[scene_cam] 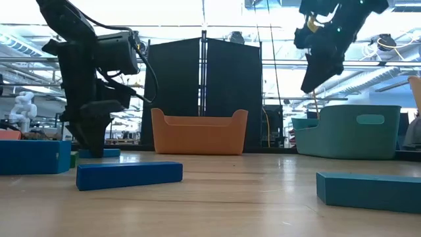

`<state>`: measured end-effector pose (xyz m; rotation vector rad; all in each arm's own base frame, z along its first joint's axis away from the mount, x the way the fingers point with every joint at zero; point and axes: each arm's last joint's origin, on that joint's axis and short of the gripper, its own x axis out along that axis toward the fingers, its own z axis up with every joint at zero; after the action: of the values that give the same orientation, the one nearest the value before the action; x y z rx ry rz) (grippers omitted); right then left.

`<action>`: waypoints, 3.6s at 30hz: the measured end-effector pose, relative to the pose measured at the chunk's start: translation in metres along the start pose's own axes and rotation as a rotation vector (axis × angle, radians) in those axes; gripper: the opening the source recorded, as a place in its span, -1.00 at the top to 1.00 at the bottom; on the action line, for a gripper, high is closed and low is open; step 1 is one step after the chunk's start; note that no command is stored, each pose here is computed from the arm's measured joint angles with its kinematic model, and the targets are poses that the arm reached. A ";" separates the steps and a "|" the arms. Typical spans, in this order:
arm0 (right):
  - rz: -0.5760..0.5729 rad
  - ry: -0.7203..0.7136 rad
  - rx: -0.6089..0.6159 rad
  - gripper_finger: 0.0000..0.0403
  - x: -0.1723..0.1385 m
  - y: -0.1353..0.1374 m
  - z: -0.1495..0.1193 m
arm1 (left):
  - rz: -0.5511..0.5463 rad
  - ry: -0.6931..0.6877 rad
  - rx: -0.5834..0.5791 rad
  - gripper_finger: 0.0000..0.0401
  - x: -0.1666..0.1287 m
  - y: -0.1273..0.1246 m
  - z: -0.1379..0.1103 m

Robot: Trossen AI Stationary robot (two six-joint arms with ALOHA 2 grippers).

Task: Sort blocks by size
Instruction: Put the blue rectangular block into the green bin

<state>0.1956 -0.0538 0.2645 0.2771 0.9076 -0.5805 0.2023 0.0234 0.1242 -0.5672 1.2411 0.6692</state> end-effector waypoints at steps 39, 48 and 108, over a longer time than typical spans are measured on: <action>0.336 -0.666 -0.610 0.31 0.084 0.089 -0.036 | -0.574 -0.409 0.378 0.54 -0.025 -0.053 0.030; 0.300 -0.703 -0.851 0.31 0.094 0.113 -0.031 | -0.681 -0.441 0.448 0.54 -0.030 -0.059 0.033; 0.038 -0.314 -1.316 0.80 0.130 0.168 0.014 | -0.731 -0.445 0.431 0.04 -0.037 -0.063 0.038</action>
<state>0.3646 0.0305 0.1655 -0.9555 0.8077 0.0924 0.2666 0.0017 0.1715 -0.4328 0.6499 -0.0969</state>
